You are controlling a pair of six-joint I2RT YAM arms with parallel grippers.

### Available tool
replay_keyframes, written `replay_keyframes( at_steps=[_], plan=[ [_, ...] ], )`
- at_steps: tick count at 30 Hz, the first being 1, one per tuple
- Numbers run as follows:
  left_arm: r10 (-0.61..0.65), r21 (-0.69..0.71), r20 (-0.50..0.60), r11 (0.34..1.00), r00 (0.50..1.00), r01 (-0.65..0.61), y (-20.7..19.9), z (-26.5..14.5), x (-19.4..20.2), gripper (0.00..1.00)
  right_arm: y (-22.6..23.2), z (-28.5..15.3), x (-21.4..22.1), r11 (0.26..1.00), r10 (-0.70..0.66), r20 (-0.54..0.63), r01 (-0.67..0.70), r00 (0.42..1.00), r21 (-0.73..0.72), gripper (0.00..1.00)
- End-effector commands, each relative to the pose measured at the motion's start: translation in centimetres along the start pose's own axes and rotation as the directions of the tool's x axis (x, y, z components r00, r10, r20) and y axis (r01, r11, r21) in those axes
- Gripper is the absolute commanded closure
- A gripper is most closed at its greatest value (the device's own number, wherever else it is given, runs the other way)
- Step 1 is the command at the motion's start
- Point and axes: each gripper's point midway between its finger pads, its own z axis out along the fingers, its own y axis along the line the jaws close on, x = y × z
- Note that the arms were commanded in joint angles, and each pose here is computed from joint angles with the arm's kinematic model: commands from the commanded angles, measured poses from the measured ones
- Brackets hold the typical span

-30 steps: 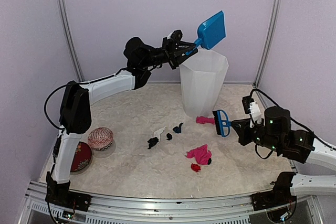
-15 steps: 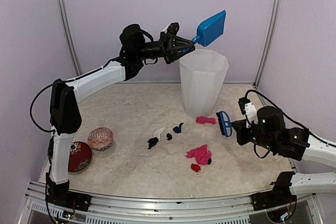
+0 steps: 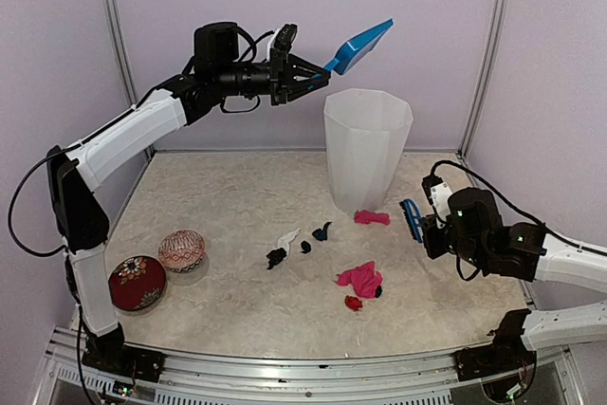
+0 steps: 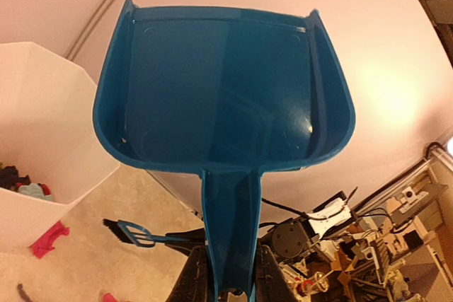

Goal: Sweep away the paper scraps from the table
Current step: Sweep the paper scraps at the center of the board.

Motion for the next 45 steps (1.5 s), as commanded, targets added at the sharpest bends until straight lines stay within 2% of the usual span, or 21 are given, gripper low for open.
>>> replay_keyframes(
  at_steps=[1, 4, 9, 12, 17, 21, 27, 33, 37, 45],
  plan=[
    [0.141, -0.244, 0.018, 0.961, 0.990, -0.132, 0.8, -3.4, 0.3, 1.00, -0.5, 0.5, -1.8, 0.999, -0.028, 0.017, 0.027, 0.999, 0.037, 1.00],
    [0.173, -0.377, 0.001, 0.912, 0.985, -0.160, 1.9, -5.5, 1.5, 1.00, 0.0, 1.0, -2.0, 0.998, -0.059, 0.005, 0.059, 0.998, 0.030, 1.00],
    [0.238, -0.594, -0.029, 0.777, 0.971, -0.208, 3.0, -10.1, 4.0, 1.00, 1.3, 2.2, -2.2, 0.994, -0.105, -0.019, 0.105, 0.994, -0.006, 1.00],
    [0.251, -0.679, -0.044, 0.703, 0.967, -0.213, 3.7, -12.8, 5.7, 1.00, 1.6, 3.5, -1.6, 0.987, -0.158, -0.050, 0.158, 0.986, 0.011, 1.00],
    [0.228, -0.798, -0.074, 0.570, 0.971, -0.195, 5.7, -16.7, 9.0, 1.00, 0.1, 5.5, -2.1, 0.947, -0.261, -0.134, 0.281, 0.956, 0.158, 1.00],
    [0.205, -0.846, -0.094, 0.500, 0.974, -0.187, 7.0, -18.8, 11.6, 1.00, 0.9, 7.5, -2.4, 0.894, -0.397, -0.135, 0.416, 0.908, 0.168, 1.00],
    [0.177, -0.870, -0.114, 0.457, 0.978, -0.184, 7.7, -20.6, 14.3, 1.00, 2.9, 10.0, -2.3, 0.791, -0.591, -0.106, 0.600, 0.800, 0.120, 1.00],
    [0.179, -0.867, -0.111, 0.464, 0.978, -0.183, 7.3, -21.2, 15.3, 1.00, 5.1, 12.4, -1.0, 0.709, -0.701, -0.082, 0.705, 0.709, 0.030, 1.00],
    [0.175, -0.867, -0.113, 0.464, 0.978, -0.183, 7.3, -21.5, 15.9, 1.00, 6.2, 13.6, 0.0, 0.703, -0.711, -0.063, 0.710, 0.700, -0.039, 1.00],
    [0.187, -0.862, -0.110, 0.471, 0.976, -0.188, 7.3, -21.4, 16.0, 1.00, 9.7, 13.5, 1.5, 0.738, -0.659, -0.035, 0.638, 0.751, -0.219, 1.00]
  ],
)
